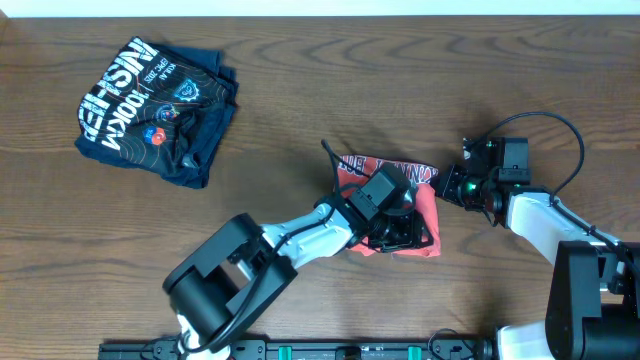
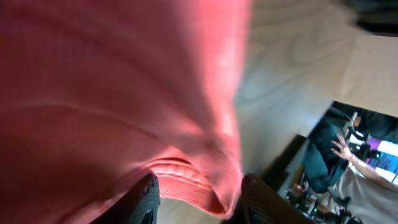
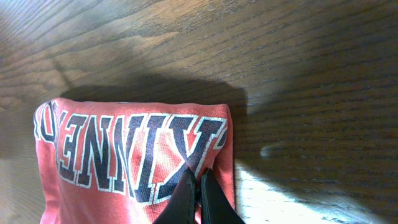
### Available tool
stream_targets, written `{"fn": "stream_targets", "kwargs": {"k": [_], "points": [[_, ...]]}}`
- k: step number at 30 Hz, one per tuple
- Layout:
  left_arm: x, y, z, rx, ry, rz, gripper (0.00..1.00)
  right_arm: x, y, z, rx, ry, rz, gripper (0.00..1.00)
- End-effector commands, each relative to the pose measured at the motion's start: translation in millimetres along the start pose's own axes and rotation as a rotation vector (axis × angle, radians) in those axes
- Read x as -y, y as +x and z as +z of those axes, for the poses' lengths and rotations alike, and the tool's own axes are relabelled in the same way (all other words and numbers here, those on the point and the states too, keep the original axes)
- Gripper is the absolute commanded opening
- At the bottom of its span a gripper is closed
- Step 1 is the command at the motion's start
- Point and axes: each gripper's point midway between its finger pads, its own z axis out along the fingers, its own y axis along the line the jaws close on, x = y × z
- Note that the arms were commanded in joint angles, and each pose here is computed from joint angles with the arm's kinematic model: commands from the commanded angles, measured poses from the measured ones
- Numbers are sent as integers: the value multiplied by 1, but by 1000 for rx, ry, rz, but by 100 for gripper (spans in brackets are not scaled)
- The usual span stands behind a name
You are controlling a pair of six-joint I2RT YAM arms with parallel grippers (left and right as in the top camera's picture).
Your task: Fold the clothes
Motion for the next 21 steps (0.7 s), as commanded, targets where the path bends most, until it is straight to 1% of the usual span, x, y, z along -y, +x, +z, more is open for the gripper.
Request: {"fn": "stream_targets", "kwargs": {"k": [1,3,4,6,7,9,13,16,21], "points": [[-22,2,18,-38,-24,-97,45,-2,3,1,-20,-23,24,1],[-20,2,26,-56,17,-101,44,-2,3,1,-21,-23,24,1],[-19,1,29,-59,30,-103,38,-2,4,1,-21,-22,25,1],[-18,2,31,-70,44,-108,19,-2,5,1,-27,-22,27,1],[-17,2,31,-75,48,-106,12,-2,5,1,-29,-23,28,1],[-15,4,30,-84,56,-105,6,-1,6,1,-31,-22,29,1],[-13,8,29,-110,69,-105,6,-1,6,1,-31,-21,29,1],[-19,16,28,-142,42,-138,7,0,2,1,-16,-14,21,1],[-31,20,25,-159,1,-182,6,-1,-29,-5,101,-42,-26,2]]}}
